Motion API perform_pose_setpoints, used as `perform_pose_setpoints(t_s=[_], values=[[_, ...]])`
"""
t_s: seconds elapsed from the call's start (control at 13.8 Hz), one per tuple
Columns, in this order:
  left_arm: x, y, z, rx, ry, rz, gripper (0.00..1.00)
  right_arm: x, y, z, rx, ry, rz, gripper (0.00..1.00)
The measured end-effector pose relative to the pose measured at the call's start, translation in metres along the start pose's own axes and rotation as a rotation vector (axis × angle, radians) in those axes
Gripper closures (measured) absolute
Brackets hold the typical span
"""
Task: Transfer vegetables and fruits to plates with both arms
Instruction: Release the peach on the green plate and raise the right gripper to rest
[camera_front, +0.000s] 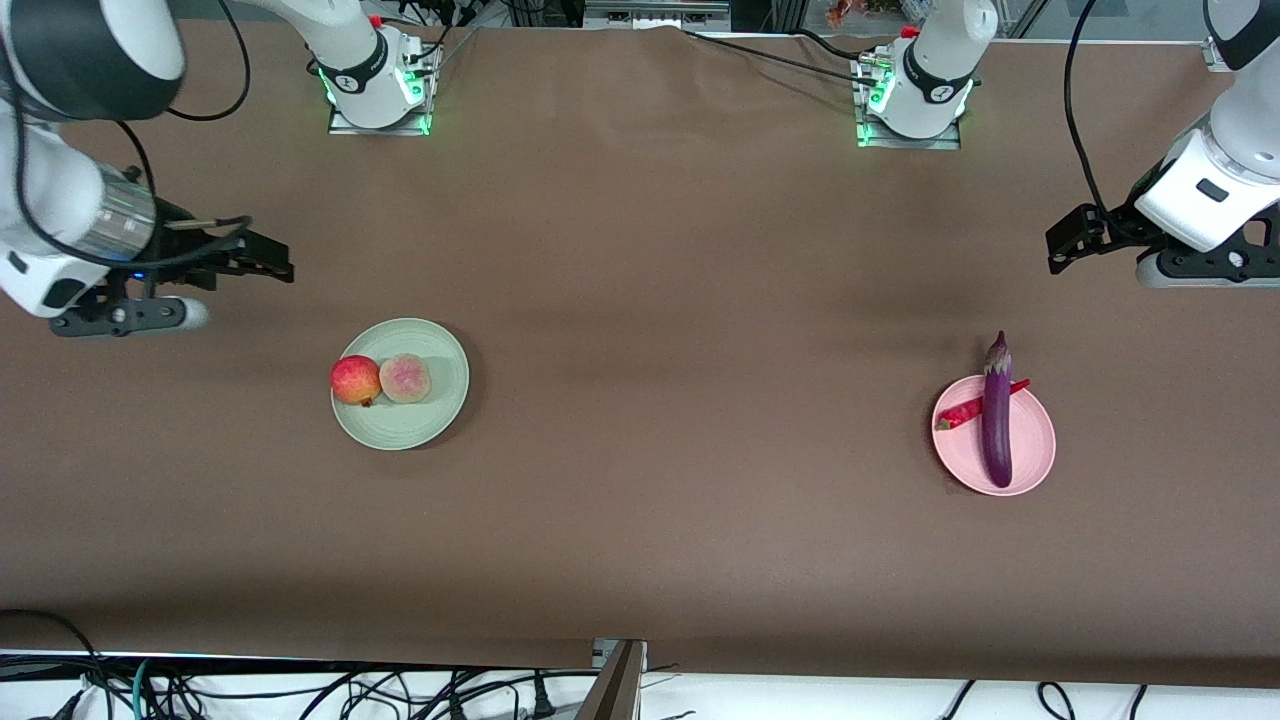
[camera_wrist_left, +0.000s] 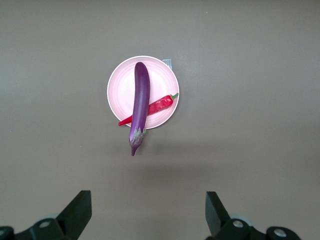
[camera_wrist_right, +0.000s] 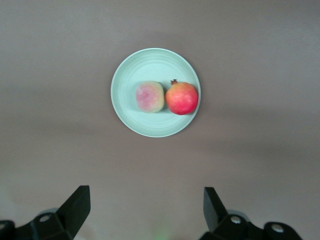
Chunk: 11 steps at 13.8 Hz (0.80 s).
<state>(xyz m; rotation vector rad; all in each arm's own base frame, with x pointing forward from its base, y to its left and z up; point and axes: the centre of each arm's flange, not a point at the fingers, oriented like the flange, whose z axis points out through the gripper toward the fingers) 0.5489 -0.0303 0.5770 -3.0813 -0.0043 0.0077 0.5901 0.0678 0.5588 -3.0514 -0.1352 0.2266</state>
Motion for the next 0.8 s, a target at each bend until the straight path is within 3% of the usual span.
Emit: perform_pose_setpoints(t_s=[0.36, 0.8], values=[[0.0, 0.0, 0.0, 0.0, -0.001, 0.0, 0.0, -0.028, 0.0, -0.015, -0.025, 0.017, -0.038, 0.0], [0.001, -0.001, 0.002, 0.0, -0.003, -0.001, 0.0, -0.032, -0.009, -0.021, -0.054, 0.039, -0.058, 0.0]])
